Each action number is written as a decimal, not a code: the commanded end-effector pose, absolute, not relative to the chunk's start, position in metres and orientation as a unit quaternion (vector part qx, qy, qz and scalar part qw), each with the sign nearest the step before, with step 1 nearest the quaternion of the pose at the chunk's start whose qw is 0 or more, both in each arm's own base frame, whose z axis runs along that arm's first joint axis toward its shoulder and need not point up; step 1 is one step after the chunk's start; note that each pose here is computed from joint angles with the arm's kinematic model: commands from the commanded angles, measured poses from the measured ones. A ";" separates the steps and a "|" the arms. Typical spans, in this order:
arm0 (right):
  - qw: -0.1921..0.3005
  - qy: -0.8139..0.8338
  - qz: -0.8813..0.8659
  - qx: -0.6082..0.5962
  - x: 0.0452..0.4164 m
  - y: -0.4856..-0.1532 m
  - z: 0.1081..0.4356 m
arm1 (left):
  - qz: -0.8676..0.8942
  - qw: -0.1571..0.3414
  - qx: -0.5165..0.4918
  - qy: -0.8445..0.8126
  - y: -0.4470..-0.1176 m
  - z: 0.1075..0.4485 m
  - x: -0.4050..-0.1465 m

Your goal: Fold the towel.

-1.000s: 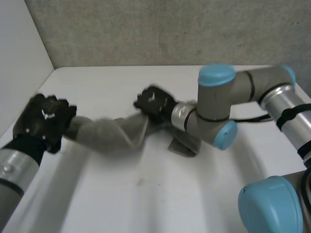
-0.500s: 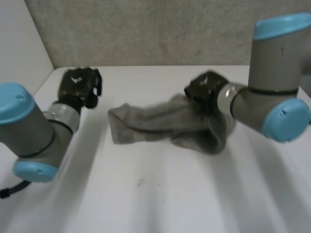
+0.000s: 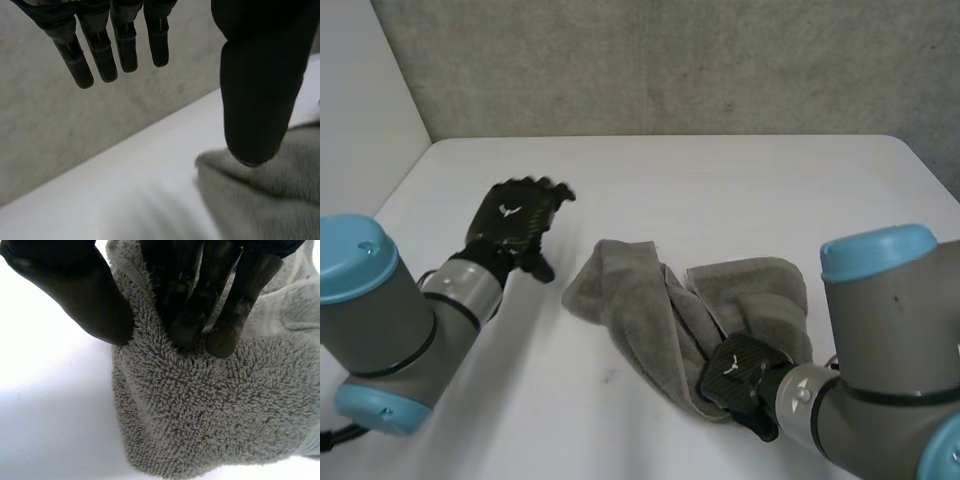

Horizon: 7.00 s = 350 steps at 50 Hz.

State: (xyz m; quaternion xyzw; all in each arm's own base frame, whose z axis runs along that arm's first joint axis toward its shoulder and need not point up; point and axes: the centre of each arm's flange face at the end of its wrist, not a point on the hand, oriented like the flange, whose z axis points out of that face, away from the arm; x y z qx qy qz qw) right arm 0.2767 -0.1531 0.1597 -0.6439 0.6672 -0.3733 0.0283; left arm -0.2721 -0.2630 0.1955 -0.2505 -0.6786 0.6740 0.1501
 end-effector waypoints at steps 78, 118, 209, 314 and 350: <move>0.054 0.640 -0.573 -0.509 0.337 -0.268 0.184 | 0.692 0.055 -0.271 -0.667 -0.298 0.182 -0.323; 0.055 0.637 -0.537 -0.550 0.297 -0.199 0.220 | 0.653 0.034 -0.304 -0.693 -0.205 0.210 -0.268; -0.009 0.503 -0.683 -0.529 0.362 -0.387 0.207 | 0.573 0.033 -0.391 -0.719 -0.321 0.189 -0.248; -0.045 0.667 -0.548 -0.503 0.215 -0.317 0.207 | 0.617 -0.006 -0.234 -0.752 -0.287 0.158 -0.190; -0.138 0.622 -0.538 -0.553 0.153 -0.263 0.243 | 0.665 -0.007 -0.295 -0.686 -0.231 0.222 -0.191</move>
